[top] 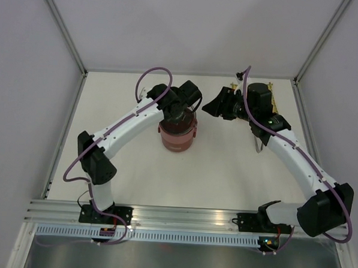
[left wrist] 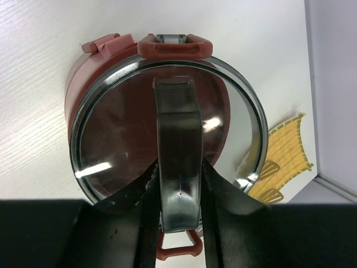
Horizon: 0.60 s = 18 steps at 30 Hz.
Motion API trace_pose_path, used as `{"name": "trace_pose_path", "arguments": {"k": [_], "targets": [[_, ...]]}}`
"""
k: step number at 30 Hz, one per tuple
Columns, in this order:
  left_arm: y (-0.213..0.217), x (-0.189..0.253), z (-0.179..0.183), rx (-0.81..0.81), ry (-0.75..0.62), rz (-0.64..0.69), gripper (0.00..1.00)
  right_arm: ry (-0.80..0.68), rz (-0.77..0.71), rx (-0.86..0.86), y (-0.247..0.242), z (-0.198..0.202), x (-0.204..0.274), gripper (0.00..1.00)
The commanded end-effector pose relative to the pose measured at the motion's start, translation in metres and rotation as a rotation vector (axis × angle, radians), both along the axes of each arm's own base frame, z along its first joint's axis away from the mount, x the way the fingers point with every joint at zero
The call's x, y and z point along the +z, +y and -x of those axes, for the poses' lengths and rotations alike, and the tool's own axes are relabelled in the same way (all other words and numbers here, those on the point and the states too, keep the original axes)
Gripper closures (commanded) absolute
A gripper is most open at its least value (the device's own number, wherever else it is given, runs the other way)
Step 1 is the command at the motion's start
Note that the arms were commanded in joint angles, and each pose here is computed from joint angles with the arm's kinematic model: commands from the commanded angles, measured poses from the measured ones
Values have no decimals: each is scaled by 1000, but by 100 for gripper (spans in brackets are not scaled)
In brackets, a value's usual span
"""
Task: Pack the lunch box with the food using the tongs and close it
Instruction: Close the box lid on the packing box.
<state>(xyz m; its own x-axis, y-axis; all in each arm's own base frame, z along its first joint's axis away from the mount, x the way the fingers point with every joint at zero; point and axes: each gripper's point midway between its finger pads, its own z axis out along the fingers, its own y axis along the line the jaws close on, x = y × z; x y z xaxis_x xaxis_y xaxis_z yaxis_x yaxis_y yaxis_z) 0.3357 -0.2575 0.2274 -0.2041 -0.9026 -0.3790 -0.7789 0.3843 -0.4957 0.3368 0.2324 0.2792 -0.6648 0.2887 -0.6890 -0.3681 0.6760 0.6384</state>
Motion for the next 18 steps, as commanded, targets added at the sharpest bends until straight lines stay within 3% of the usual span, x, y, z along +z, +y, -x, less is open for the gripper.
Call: {"name": "trace_pose_path", "arguments": {"k": [1, 3, 5, 7, 14, 18], "targets": [[31, -28, 26, 22, 165, -165, 98, 3, 21, -11, 0, -5, -11, 36], [30, -29, 27, 17, 172, -162, 96, 9, 28, -10, 1, -5, -15, 37], [31, -27, 26, 17, 166, -165, 84, 18, 40, -14, 1, -8, -22, 36], [33, -26, 26, 20, 158, -172, 66, 24, 49, -15, 1, -11, -26, 36], [40, -8, 8, 26, 77, -209, 38, 25, 99, -40, -3, -22, -29, 36], [50, 26, -6, 15, -16, -214, 18, 78, 146, -58, -8, -22, -34, 36]]}}
